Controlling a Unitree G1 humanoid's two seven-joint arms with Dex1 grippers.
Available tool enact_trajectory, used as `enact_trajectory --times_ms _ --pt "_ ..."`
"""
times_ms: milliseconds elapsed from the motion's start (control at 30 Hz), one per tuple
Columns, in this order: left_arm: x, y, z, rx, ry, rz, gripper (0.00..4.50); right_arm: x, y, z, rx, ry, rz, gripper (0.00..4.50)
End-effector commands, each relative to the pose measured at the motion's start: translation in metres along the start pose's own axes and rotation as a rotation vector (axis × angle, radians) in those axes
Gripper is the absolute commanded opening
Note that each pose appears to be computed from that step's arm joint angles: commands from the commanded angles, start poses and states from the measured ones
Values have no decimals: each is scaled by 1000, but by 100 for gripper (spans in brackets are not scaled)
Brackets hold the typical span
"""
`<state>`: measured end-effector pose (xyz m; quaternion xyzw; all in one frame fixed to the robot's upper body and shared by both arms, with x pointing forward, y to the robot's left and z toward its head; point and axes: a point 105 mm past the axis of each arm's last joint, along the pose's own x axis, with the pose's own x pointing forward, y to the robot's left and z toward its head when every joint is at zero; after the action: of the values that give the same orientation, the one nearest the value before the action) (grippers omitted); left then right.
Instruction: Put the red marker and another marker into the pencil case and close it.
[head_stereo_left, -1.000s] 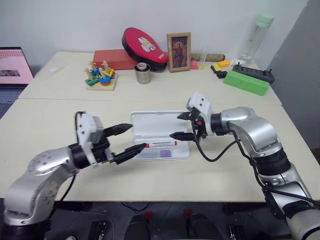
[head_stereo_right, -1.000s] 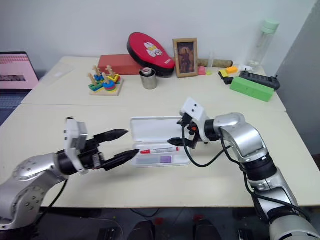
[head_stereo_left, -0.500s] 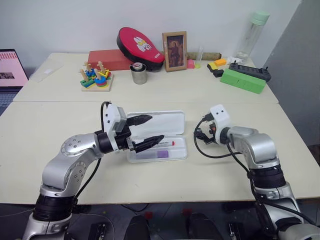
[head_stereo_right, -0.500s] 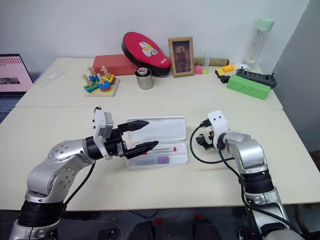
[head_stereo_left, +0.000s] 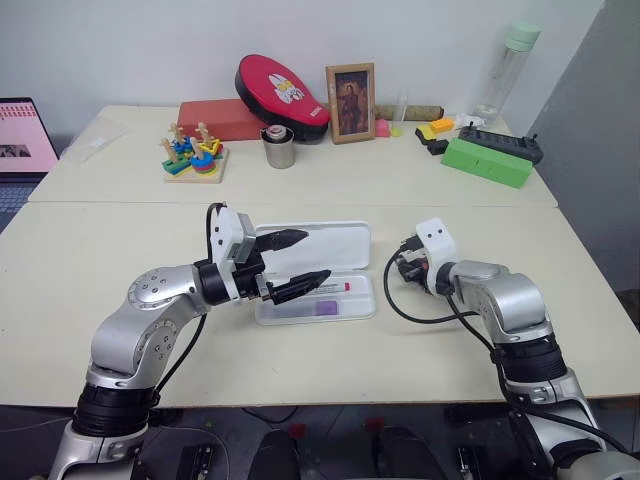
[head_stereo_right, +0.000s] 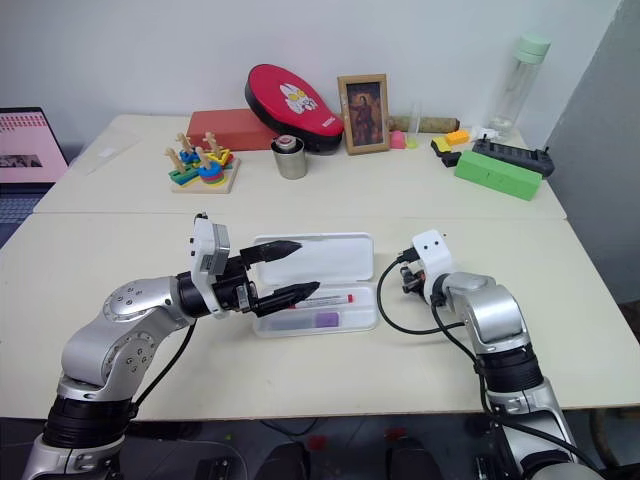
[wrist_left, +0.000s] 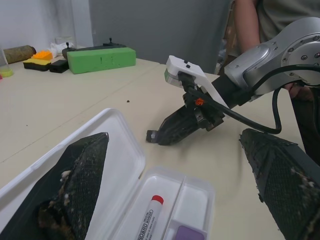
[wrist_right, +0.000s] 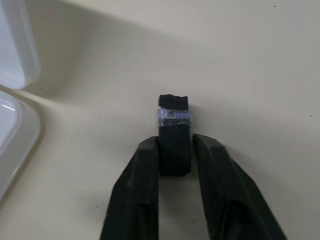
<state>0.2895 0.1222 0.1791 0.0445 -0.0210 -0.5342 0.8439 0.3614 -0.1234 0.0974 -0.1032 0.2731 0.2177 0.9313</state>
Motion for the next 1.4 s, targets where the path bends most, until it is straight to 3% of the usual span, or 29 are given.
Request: enact_trajectory --times_ms 33,233,367,500,833,900,1167,1400 --pt "-1 -1 8 38 -21 -9 450 -18 9 30 -76 -126 84 28" --pt "-13 0 3 25 17 0 450 -46 48 38 -311 -208 384 27" --pt "-27 -5 -10 5 102 -14 450 -54 60 28 -458 -162 516 27" --pt "-38 -10 -19 -11 170 -32 450 -42 62 12 -560 -66 536 27" --pt "-38 -11 -15 -8 159 -10 450 -24 76 10 -603 -54 555 27" --pt "-38 -12 -15 -10 160 -8 450 -25 79 12 -606 -63 562 97" --pt "-36 -11 -13 -10 157 0 450 -30 83 16 -616 -90 583 268" --pt "-35 -9 -10 -9 143 13 450 -45 85 54 -541 -262 611 415"
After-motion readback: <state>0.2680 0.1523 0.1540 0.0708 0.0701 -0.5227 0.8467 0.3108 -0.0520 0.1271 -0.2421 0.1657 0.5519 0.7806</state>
